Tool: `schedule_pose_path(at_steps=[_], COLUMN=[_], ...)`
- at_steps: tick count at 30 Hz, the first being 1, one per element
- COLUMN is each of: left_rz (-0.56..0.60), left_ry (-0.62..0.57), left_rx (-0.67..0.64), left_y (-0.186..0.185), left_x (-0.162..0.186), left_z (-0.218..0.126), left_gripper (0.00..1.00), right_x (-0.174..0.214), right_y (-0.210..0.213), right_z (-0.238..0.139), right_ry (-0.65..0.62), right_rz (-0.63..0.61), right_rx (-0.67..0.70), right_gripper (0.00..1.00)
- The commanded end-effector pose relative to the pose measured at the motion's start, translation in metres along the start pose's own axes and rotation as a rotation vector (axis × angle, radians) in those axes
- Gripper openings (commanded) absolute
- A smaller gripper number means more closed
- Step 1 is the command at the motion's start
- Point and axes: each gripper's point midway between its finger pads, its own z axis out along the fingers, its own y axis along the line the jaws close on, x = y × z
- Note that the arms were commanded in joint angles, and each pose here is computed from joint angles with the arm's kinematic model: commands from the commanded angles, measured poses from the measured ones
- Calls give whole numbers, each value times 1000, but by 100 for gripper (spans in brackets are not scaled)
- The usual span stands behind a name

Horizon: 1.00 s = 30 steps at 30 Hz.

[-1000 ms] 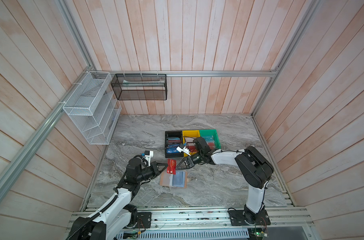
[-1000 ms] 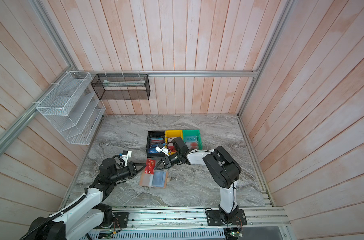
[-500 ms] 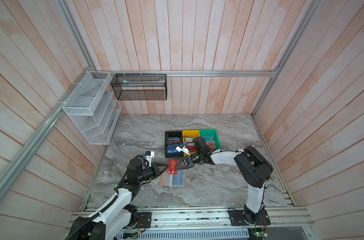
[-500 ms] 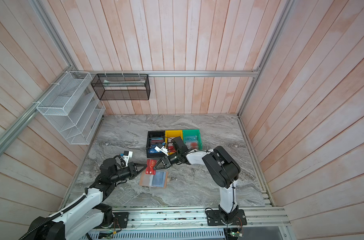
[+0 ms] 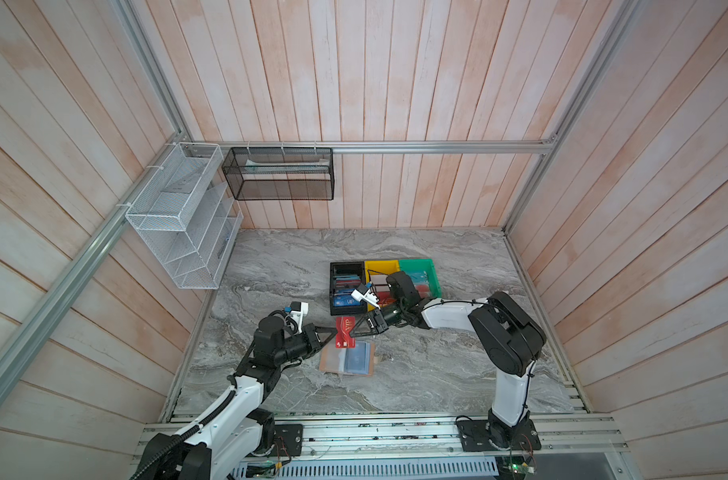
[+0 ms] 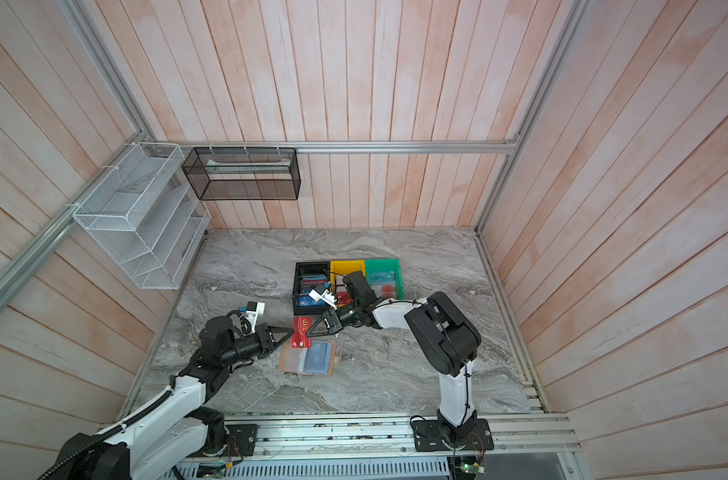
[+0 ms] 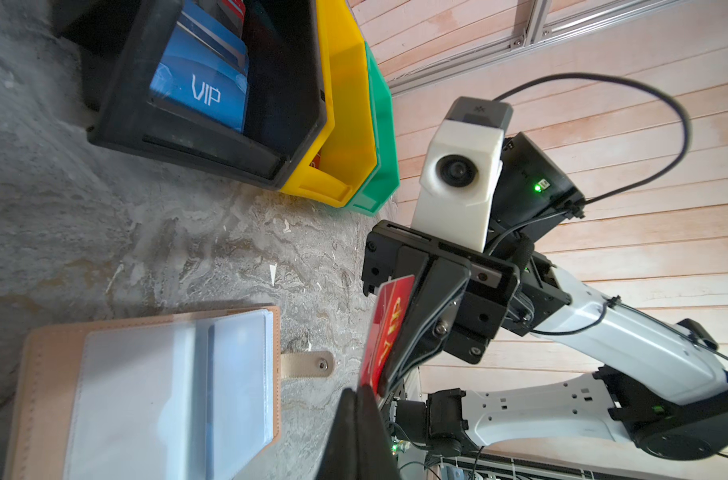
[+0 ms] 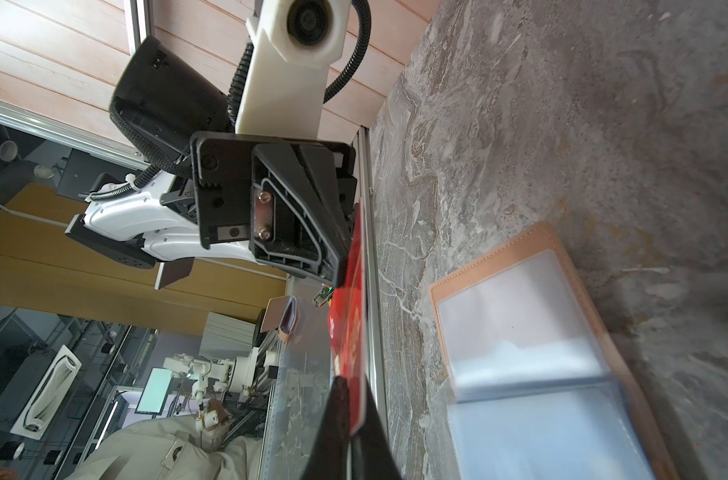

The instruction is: Take the credit cards out of the card holder

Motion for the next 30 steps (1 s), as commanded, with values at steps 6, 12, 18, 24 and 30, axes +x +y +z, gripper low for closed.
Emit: schedule_pose_path(at_steps=[6,12,18,24,30], left_rz=[3,24,19,20,67], left_ry=[17,-22,-45,-59,-99], left_rx=[-31,-25,-13,17,54], left_y=[5,-4,-6,-12,-31], left_x=[5,0,-2,-8,-17], left_z=[-3,-11,-12,-8,-3], left_gripper=[30,38,40,40,40], right_x=[-3,-22,-42,-55,-56], right_y=[18,25,37,59,59], right_z=[-7,-29,-49,-64,-74], right_ry=[-18,-112,-265,-405,-523], right_rz=[-63,-53,-9,6,68], right_rx=[-34,-3,38,34,17], right_gripper=[0,0,0,0,0])
